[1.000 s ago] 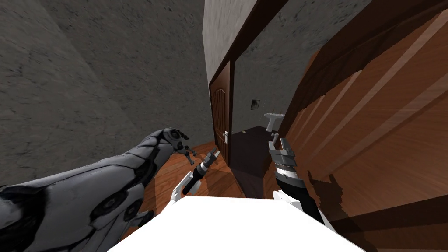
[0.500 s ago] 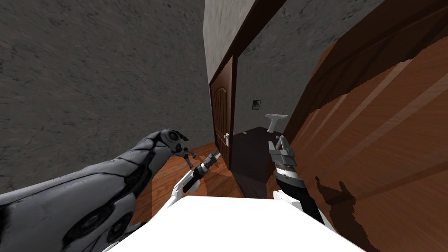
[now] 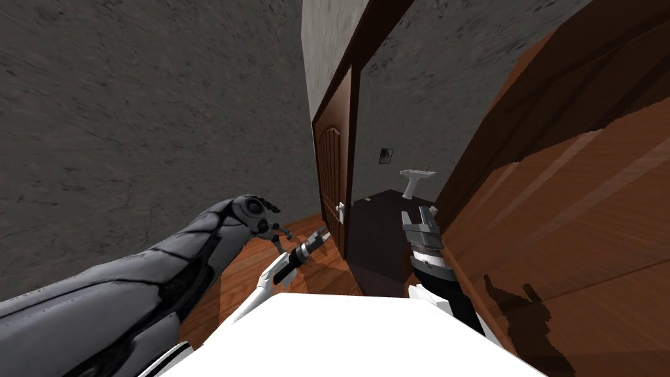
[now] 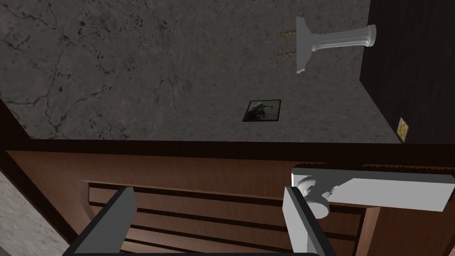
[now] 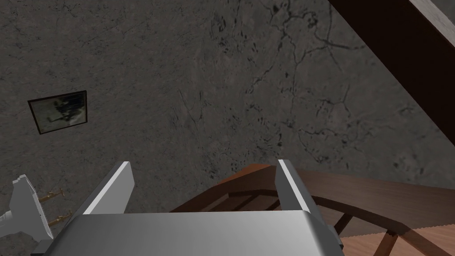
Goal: Push the door open
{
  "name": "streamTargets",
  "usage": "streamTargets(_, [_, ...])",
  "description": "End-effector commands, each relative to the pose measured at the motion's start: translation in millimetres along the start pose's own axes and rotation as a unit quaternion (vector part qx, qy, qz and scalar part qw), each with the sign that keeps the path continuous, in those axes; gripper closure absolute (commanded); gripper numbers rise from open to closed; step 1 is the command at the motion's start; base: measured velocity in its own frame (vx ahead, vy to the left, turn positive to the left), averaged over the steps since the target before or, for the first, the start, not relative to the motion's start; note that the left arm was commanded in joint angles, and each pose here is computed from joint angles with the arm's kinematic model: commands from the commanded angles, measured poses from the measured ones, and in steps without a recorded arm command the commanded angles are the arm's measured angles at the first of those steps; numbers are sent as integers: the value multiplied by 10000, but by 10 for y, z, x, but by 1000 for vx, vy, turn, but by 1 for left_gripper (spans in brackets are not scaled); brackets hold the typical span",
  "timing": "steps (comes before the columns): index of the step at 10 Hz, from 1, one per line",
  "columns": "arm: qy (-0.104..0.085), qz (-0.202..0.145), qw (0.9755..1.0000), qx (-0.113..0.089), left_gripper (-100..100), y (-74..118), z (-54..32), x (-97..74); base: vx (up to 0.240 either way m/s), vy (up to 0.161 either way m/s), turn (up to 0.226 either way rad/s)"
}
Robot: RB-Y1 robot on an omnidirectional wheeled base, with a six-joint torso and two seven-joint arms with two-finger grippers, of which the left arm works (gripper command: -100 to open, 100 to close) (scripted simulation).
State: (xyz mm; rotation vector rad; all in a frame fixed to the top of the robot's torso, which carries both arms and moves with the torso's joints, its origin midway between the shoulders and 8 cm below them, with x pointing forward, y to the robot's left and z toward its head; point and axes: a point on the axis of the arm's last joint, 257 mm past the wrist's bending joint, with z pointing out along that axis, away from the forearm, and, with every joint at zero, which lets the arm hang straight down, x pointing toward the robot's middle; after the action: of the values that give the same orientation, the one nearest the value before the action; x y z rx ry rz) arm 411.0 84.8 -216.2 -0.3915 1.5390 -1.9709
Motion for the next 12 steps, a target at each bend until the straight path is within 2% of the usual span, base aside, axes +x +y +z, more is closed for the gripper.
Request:
streamTargets(1, [95, -80, 9999, -107, -100, 77, -18, -2, 130, 43, 10])
streamTargets(6, [361, -288, 9979, -453, -100, 289, -104, -12, 141, 6, 10])
streamTargets(12, [659, -566, 9916, -963, -100, 556, -263, -66, 154, 18, 12])
